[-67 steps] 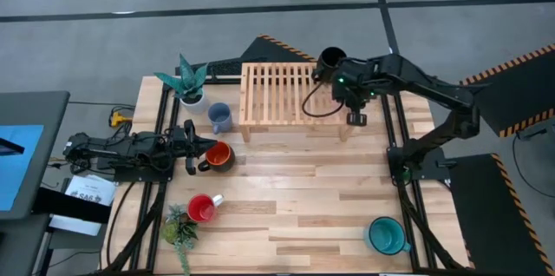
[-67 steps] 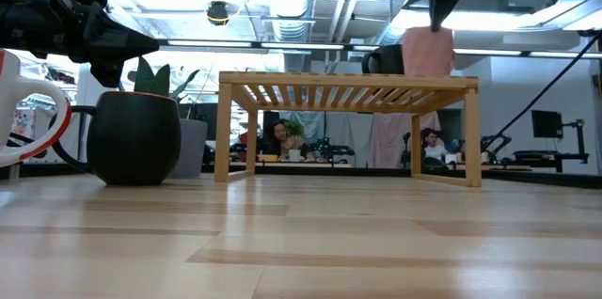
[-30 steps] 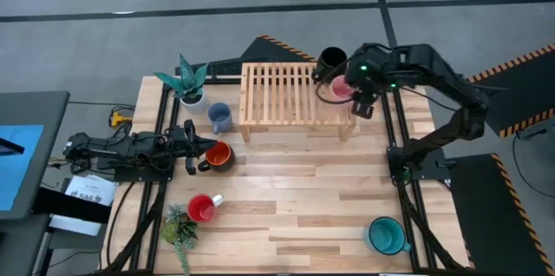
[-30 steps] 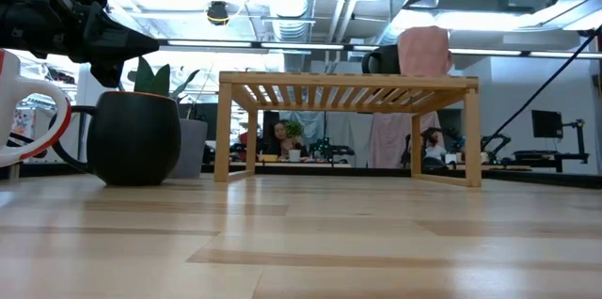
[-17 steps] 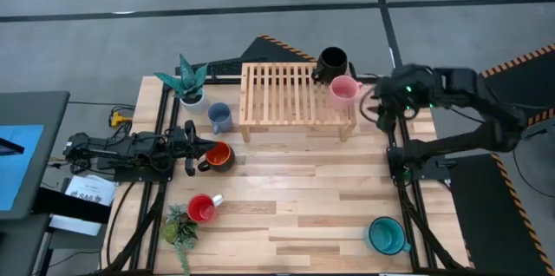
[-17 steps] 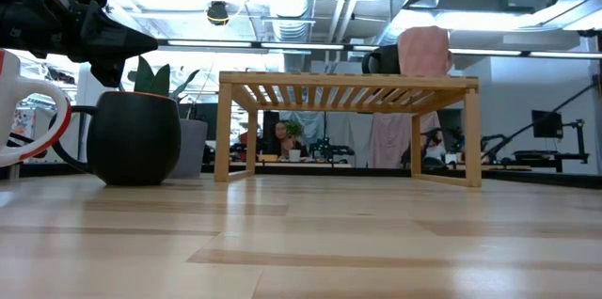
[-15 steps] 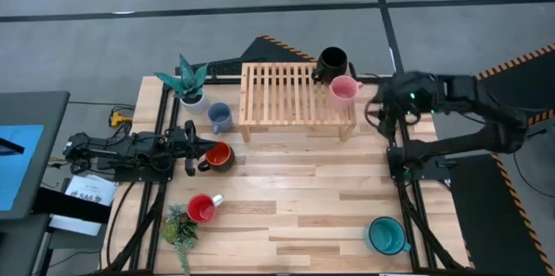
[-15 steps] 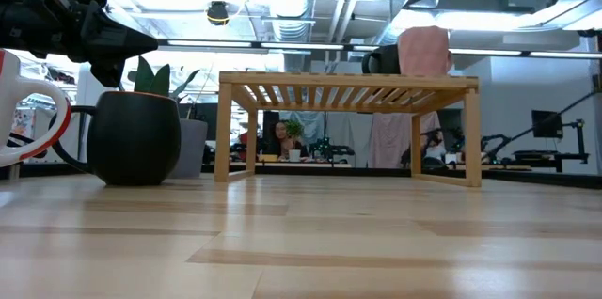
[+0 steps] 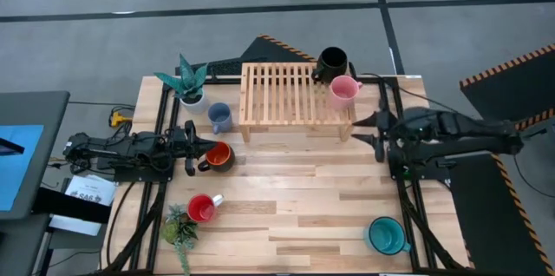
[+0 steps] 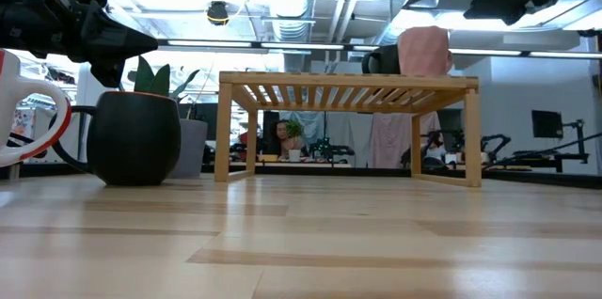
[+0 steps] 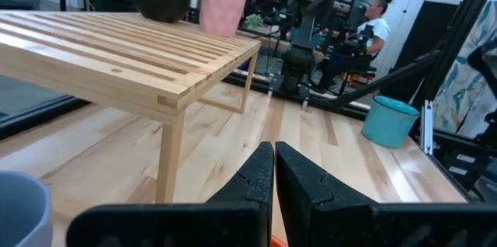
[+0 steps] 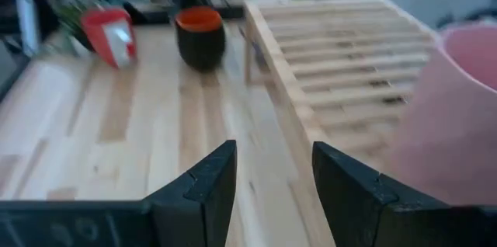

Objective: Place coffee mugs
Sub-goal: Put the orange mug on the shelf

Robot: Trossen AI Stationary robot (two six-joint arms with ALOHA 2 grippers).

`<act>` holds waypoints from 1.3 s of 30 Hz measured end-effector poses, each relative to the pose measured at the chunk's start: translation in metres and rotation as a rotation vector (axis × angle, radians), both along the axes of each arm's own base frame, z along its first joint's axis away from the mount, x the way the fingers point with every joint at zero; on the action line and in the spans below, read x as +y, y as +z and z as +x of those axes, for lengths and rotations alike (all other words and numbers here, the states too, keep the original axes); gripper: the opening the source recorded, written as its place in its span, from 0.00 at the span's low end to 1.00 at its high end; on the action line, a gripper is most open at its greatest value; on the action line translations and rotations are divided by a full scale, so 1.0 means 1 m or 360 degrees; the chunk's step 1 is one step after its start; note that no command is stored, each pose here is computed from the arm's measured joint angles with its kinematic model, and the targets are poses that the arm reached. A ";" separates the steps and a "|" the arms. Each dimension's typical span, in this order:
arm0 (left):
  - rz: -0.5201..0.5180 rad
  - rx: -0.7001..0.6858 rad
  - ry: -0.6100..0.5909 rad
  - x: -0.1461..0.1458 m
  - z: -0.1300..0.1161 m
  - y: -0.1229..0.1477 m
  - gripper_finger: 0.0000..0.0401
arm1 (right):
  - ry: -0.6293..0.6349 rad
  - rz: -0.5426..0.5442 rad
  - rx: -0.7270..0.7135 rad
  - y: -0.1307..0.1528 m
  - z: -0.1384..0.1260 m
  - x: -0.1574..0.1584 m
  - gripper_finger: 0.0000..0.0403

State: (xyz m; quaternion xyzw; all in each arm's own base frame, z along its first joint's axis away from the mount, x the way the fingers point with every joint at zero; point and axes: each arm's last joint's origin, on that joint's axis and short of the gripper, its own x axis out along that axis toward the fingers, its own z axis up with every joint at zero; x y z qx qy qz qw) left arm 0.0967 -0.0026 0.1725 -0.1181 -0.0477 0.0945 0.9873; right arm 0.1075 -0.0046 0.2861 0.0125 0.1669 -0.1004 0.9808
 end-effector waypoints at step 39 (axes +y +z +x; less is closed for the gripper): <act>0.0234 0.0609 -0.0255 -0.030 0.049 0.095 0.53 | 0.0266 -0.0192 -0.0388 -0.031 0.010 0.019 0.48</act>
